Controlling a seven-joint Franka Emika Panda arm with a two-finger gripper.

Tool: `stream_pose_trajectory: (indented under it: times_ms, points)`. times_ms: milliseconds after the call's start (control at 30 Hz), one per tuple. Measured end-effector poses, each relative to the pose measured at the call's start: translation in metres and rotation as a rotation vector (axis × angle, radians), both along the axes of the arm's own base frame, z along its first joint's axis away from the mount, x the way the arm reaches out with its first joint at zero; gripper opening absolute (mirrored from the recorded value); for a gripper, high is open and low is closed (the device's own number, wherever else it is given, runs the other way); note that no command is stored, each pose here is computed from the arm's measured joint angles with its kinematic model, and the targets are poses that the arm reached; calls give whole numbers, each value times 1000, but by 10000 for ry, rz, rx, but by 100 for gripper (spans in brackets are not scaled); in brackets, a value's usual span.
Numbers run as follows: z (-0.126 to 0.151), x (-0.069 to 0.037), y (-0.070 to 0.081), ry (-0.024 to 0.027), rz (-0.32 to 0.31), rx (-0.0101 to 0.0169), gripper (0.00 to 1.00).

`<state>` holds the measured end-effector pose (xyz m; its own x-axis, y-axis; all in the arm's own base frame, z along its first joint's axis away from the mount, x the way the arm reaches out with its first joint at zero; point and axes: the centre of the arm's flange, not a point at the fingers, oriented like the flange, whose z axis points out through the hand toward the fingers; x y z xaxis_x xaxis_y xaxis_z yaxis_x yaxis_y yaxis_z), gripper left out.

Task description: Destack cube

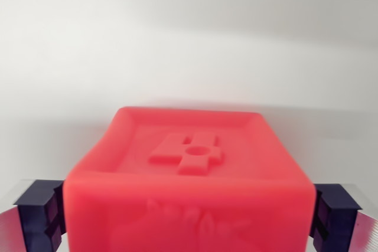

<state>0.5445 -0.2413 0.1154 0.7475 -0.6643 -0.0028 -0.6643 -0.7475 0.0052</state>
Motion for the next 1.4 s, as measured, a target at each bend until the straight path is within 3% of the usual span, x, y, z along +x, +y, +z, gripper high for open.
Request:
stream_pose_trajectory:
  times_ms: [567, 967, 1400]
  points:
    - [3, 0, 0, -13, 1, -6, 100]
    - [28, 1, 0, -33, -1, -11, 100]
    - [73, 1, 0, -45, -5, -9, 100]
